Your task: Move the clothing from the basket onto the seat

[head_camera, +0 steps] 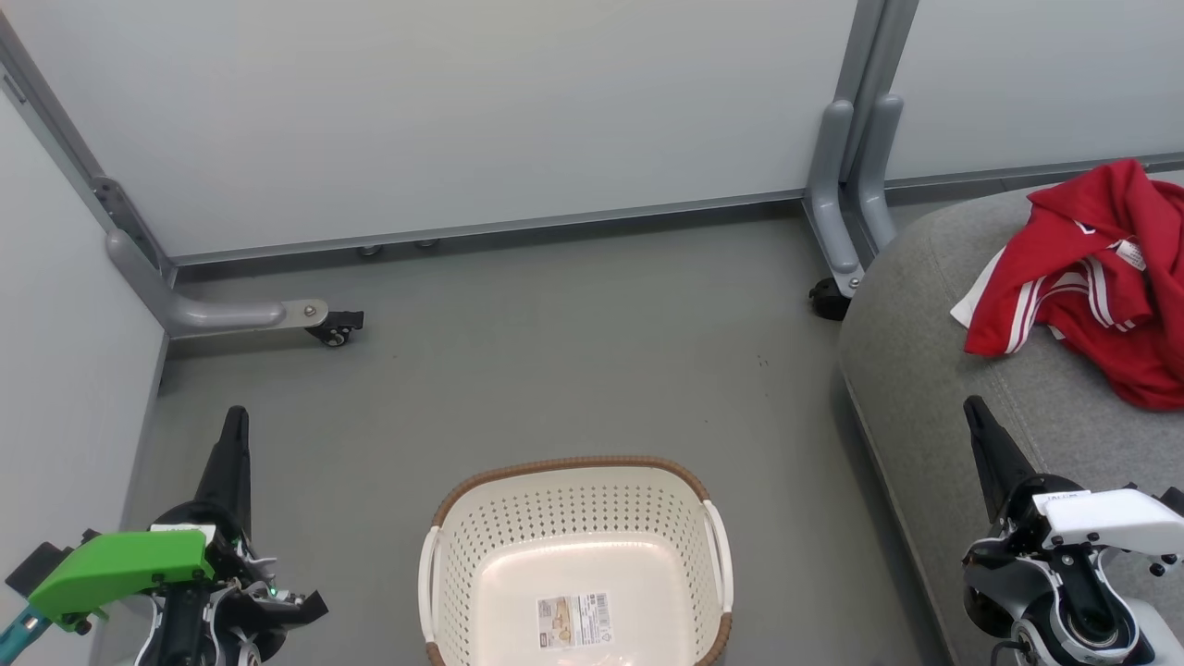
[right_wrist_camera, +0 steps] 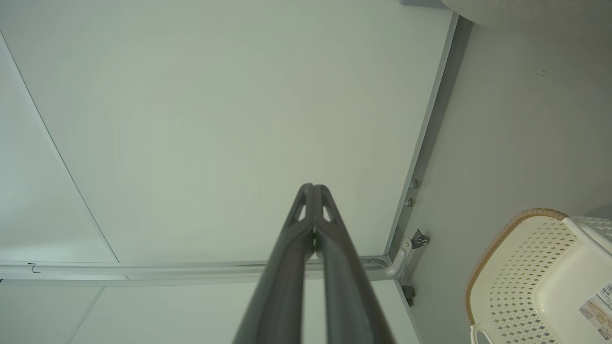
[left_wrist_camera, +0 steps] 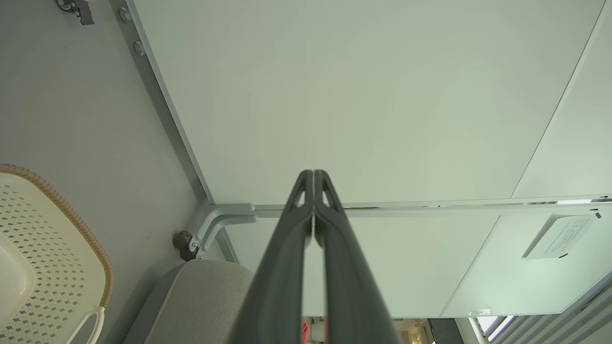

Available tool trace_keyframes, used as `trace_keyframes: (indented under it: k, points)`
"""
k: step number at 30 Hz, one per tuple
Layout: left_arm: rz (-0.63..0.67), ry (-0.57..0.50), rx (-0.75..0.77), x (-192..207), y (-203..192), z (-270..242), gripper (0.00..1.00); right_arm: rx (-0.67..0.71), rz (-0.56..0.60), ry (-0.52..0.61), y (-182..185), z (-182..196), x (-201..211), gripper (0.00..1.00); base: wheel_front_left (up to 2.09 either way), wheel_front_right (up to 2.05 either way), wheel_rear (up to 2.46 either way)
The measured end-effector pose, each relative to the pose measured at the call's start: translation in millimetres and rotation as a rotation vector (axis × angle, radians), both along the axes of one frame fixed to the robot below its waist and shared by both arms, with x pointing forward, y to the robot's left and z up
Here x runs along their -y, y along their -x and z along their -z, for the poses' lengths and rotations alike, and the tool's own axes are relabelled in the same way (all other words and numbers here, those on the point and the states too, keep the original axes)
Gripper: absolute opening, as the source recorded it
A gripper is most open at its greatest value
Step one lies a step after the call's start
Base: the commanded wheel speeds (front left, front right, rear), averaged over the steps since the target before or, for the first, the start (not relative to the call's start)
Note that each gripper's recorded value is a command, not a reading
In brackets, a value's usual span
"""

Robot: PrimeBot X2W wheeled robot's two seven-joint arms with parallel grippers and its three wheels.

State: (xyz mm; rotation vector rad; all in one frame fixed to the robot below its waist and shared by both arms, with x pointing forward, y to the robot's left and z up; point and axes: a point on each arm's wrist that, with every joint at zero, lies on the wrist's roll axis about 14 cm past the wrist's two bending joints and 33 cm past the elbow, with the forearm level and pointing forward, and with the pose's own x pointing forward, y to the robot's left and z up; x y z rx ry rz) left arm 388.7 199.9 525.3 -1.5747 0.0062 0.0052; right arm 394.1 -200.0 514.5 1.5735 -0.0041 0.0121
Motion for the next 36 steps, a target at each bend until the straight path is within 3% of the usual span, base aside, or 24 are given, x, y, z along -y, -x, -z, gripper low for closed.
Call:
trace_keyframes:
  k: [36]
  points:
    - [0.0, 0.0, 0.001, 0.0, -0.1, -0.1, 0.0, -0.001, 0.002, 0.0, 0.4, -2.4, 0.5, 0.0, 0.0, 0.0, 0.0]
